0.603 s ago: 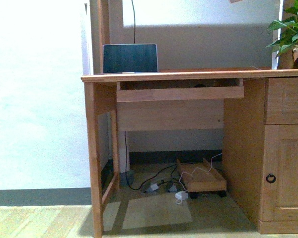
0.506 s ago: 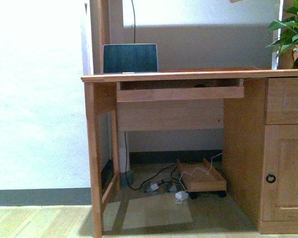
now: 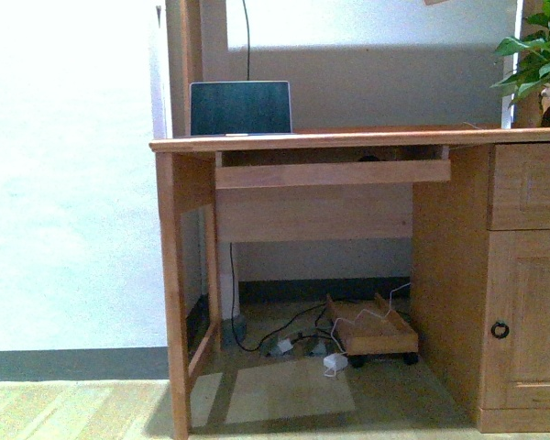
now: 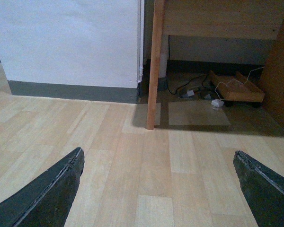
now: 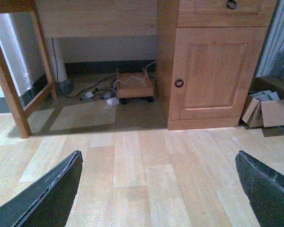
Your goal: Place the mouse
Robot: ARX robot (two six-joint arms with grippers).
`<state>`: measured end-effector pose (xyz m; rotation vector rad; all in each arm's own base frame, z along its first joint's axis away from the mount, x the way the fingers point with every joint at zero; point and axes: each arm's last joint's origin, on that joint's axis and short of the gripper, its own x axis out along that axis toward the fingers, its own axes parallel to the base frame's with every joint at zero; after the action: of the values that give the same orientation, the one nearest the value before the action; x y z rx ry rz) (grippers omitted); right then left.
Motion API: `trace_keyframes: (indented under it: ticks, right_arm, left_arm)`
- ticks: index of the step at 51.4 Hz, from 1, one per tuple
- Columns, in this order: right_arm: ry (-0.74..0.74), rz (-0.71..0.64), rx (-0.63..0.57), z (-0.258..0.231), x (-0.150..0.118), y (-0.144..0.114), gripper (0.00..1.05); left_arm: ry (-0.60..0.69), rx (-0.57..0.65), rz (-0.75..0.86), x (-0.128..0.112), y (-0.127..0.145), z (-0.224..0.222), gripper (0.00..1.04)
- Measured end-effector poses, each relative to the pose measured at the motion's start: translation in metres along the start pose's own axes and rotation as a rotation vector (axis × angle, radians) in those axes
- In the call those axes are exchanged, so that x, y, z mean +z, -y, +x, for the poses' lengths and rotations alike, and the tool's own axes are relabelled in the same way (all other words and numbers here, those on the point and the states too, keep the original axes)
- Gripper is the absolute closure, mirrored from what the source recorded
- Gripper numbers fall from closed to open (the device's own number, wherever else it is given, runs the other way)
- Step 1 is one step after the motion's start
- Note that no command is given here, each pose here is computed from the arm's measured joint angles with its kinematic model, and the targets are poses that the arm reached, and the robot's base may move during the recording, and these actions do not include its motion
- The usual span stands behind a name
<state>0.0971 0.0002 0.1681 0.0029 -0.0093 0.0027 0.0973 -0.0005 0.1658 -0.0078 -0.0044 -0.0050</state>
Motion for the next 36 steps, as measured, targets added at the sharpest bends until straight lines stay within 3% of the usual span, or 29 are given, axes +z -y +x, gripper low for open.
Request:
trace_keyframes:
  ticks: [36]
  right_arm:
    - [0.0,0.0,0.0,0.0,0.0,0.0,0.07]
  left_arm:
    - [0.0,0.0,0.0,0.0,0.0,0.0,0.08]
